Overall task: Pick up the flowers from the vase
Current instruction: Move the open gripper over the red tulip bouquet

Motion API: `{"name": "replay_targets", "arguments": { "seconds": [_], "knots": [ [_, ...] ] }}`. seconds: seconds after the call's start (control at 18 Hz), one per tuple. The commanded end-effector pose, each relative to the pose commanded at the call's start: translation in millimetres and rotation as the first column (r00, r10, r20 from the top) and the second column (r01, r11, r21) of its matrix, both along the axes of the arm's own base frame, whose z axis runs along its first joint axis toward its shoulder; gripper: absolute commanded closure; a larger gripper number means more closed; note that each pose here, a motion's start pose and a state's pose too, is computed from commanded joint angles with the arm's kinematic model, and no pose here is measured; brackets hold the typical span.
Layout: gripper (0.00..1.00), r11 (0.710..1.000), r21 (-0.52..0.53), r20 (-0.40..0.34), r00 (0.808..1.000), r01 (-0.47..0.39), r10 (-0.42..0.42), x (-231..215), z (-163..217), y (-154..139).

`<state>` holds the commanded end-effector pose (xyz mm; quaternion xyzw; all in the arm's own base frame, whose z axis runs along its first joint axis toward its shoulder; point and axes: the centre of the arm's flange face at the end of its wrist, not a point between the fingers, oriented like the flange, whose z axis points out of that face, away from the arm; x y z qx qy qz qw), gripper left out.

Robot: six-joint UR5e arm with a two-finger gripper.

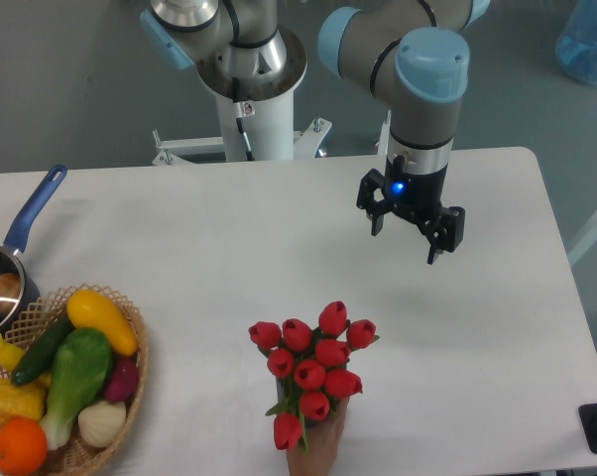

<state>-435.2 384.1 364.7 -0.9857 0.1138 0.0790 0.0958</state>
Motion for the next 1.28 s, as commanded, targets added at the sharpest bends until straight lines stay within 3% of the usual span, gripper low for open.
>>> {"name": "replay_targets", "arguments": {
  "seconds": [0.44, 0.56, 0.94, 1.28],
  "knots": [
    [0.0, 0.999, 0.001, 0.002, 0.999, 0.043, -0.043, 15, -3, 17],
    [0.0, 0.998, 0.012, 0.036, 0.998, 0.054, -0.055, 18, -21, 21],
    [0.0, 0.987, 0.152, 0.158, 0.985, 0.046, -0.07, 25, -42, 19],
    [0.0, 0.934, 0.354, 0.179, 0.976, 0.053, -0.124, 22, -35, 33]
  ]
}}
